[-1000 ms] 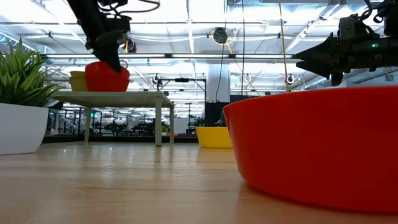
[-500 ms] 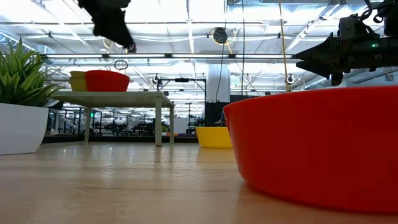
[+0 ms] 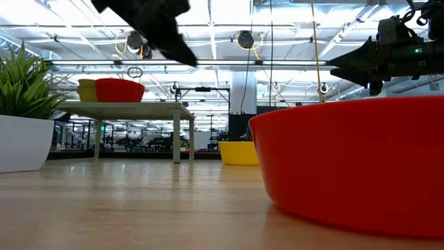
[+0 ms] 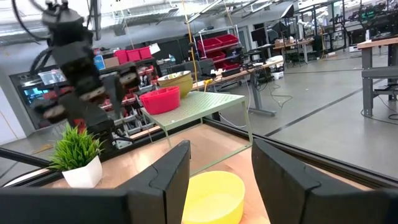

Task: Pick & Place Mini bowls
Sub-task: Put the yellow bowl on the shelf

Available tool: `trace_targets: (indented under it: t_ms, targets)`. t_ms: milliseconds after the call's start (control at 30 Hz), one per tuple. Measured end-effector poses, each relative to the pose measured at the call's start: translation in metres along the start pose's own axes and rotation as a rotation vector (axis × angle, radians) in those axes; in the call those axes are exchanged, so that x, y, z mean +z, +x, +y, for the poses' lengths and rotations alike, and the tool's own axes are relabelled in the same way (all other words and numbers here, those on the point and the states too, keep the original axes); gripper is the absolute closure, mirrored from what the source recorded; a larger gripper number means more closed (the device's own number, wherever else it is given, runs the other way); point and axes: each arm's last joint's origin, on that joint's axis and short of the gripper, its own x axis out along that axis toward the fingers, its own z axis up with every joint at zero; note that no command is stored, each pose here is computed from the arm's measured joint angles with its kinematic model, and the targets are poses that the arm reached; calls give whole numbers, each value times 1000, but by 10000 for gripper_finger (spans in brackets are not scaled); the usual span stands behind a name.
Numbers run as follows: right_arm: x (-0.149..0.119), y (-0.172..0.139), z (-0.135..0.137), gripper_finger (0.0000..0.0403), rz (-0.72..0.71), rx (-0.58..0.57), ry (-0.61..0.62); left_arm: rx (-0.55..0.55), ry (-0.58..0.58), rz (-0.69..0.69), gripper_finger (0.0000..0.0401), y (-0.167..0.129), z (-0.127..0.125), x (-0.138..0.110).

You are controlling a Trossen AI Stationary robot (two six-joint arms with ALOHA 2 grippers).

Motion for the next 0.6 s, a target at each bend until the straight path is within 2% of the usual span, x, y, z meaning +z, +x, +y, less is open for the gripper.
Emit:
trace_targets:
  t_ms: [133,233,367,600]
  targets:
    - [0,0,0,242,0,0,0,-23,148,-28,226,34,-17,0]
    - [0,0,0,241,0,0,0,7,231,-29,226,56,-25,-3]
    - [0,0,0,242,0,0,0,81,246,-5,226,83,-28,-12]
    - [0,0,0,241,0,0,0,112,238,28,226,124,-25,-34]
